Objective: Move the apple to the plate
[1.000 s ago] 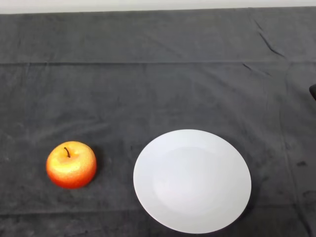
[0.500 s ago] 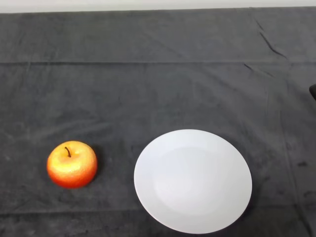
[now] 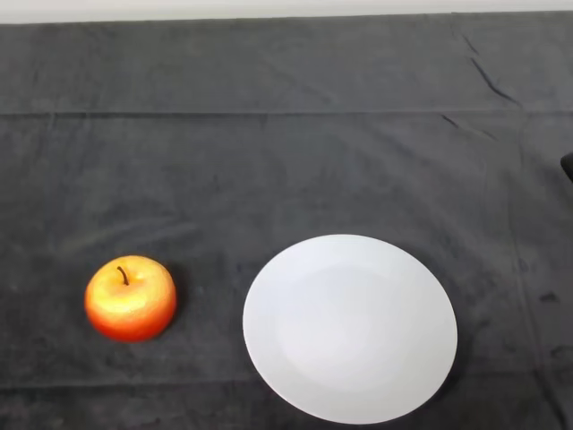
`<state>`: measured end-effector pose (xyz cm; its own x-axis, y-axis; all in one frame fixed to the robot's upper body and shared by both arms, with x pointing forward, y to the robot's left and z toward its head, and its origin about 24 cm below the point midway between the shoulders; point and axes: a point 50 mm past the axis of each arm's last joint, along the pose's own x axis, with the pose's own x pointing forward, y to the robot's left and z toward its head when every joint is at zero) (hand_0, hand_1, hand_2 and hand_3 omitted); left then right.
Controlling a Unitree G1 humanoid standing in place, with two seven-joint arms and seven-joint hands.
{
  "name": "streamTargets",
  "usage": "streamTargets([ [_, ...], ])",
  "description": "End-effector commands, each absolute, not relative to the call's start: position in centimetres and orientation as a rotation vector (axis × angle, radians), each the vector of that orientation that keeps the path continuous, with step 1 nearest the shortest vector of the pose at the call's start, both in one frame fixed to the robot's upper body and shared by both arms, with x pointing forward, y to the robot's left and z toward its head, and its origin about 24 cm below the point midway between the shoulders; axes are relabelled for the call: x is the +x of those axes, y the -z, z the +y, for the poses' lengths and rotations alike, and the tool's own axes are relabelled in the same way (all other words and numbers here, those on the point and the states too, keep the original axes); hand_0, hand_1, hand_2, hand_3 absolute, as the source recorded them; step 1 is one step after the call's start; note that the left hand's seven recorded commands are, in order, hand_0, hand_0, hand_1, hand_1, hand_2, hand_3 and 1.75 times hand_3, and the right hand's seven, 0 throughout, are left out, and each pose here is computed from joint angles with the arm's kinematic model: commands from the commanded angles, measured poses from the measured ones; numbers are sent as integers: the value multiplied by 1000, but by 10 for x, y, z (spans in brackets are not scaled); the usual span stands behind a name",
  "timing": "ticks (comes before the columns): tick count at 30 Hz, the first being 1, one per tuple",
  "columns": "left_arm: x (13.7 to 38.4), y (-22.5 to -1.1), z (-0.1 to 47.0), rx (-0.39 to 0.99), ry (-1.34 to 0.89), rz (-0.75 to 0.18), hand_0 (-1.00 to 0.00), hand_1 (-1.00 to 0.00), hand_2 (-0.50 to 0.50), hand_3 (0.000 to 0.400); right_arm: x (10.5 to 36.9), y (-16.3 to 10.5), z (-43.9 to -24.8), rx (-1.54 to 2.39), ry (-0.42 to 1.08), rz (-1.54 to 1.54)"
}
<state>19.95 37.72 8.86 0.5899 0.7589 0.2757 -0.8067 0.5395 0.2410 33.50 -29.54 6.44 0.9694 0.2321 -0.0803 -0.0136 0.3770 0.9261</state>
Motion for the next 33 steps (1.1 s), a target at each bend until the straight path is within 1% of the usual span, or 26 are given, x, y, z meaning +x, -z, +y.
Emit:
streamTargets([
  [1,200,-91,365,371,-887,-145,0,0,0,0,332,-69,-306,1160,-140,185],
  [7,212,-104,325,380,-740,-153,0,0,0,0,332,-69,-306,1158,-139,185],
  [13,222,-111,289,401,-590,-134,0,0,0,0,332,-69,-306,1156,-138,185],
  [22,237,-108,250,438,-407,-80,0,0,0,0,332,-69,-305,1154,-137,185],
  [33,248,-101,217,479,-255,-23,0,0,0,0,332,-69,-305,1154,-137,185],
])
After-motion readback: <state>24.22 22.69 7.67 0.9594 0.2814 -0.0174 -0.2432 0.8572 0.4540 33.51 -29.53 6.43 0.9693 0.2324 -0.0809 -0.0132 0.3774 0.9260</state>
